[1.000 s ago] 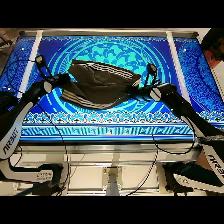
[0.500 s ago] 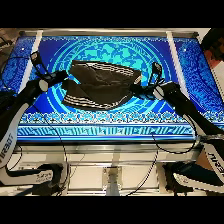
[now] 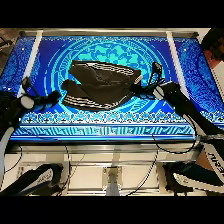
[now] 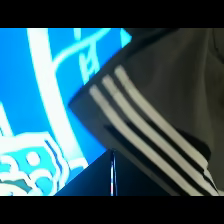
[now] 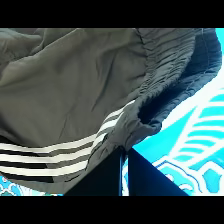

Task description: Fold the clothes and pants, and hang the long-sleeved shirts on hangers.

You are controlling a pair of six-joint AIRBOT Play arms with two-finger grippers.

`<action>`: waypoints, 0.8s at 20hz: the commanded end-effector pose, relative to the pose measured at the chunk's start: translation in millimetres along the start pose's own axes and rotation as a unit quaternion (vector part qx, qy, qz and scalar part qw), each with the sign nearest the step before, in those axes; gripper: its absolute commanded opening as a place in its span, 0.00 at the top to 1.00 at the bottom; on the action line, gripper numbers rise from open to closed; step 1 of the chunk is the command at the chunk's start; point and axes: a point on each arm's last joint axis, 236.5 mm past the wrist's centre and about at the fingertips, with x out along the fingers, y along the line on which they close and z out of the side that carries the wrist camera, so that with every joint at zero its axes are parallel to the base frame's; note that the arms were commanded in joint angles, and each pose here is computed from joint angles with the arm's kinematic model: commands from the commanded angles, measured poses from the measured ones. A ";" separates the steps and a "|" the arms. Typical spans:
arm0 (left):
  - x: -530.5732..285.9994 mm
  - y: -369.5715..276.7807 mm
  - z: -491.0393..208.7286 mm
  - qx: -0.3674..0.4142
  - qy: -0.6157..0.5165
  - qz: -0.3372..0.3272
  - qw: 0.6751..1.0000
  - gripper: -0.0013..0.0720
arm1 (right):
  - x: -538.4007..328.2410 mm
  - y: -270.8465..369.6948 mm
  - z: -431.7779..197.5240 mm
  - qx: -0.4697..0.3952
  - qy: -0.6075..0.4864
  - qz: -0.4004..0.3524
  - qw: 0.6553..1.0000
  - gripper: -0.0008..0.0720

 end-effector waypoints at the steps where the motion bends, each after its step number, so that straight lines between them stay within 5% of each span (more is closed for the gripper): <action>1: -5.2 7.0 -42.5 -0.082 0.031 -0.032 0.996 0.91 | -0.1 1.7 3.0 -0.009 -0.006 0.004 1.000 0.97; 3: 0.6 8.0 -44.9 -0.090 0.029 -0.032 0.995 0.10 | -0.1 1.4 2.5 -0.020 -0.005 0.003 1.000 0.97; 4: 3.7 5.5 -44.2 -0.109 0.029 -0.038 0.993 0.02 | -0.1 1.5 2.5 -0.027 -0.005 0.003 1.000 0.97; 7: 16.8 6.0 -42.1 -0.155 0.029 -0.044 0.987 0.20 | -0.1 1.7 2.3 -0.030 -0.004 0.004 1.000 0.97; 13: 41.6 19.0 -29.5 -0.231 0.003 -0.037 0.972 0.20 | -0.1 1.8 2.3 -0.031 -0.004 0.004 1.000 0.97; 16: 51.5 28.5 -30.2 -0.242 0.001 -0.025 0.970 0.31 | -0.3 2.4 2.1 -0.029 -0.004 0.005 1.000 0.97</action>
